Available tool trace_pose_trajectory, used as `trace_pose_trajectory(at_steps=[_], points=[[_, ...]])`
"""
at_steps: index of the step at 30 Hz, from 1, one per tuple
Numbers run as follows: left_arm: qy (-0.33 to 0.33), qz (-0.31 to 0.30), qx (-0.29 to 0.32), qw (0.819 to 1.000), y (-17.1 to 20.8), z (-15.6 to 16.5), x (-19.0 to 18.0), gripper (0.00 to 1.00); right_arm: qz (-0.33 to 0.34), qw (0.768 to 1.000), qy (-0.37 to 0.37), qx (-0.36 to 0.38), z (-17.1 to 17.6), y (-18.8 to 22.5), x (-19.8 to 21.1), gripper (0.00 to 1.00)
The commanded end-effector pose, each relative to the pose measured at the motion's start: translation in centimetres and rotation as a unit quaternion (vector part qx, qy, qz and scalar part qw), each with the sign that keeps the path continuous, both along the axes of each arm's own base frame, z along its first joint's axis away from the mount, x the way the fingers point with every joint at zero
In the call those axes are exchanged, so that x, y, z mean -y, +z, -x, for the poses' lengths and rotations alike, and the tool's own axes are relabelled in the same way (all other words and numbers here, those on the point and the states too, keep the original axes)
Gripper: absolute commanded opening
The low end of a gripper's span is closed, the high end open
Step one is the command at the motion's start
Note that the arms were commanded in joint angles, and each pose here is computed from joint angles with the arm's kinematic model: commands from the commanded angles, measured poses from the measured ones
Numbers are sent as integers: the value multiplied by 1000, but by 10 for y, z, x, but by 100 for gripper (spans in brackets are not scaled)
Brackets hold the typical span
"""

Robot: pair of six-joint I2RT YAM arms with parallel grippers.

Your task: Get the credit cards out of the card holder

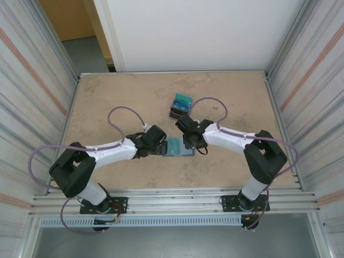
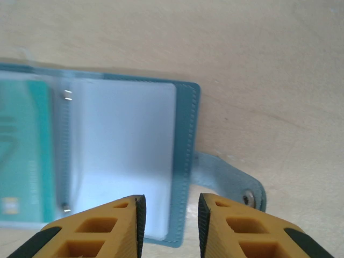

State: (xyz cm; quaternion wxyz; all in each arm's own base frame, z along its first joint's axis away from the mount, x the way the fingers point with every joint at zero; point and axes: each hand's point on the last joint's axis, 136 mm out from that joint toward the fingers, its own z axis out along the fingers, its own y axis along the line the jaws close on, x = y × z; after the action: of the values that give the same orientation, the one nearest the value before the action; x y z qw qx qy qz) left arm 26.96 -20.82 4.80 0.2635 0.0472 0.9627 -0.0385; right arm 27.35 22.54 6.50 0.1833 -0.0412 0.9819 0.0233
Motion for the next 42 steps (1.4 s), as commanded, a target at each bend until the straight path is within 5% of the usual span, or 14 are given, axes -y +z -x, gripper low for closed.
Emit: trace_pose_trajectory(at_steps=[1, 12, 42], points=[[5, -4, 7, 1000, 2, -4, 2, 98, -63, 998, -6, 6, -2, 14, -14, 33], [11, -3, -11, 1000, -15, 0, 3, 99, -240, 969, -7, -64, -3, -2, -51, 25], [11, -26, -29, 999, -28, 2, -1, 99, -274, 954, -5, -125, 3, -48, -67, 27]])
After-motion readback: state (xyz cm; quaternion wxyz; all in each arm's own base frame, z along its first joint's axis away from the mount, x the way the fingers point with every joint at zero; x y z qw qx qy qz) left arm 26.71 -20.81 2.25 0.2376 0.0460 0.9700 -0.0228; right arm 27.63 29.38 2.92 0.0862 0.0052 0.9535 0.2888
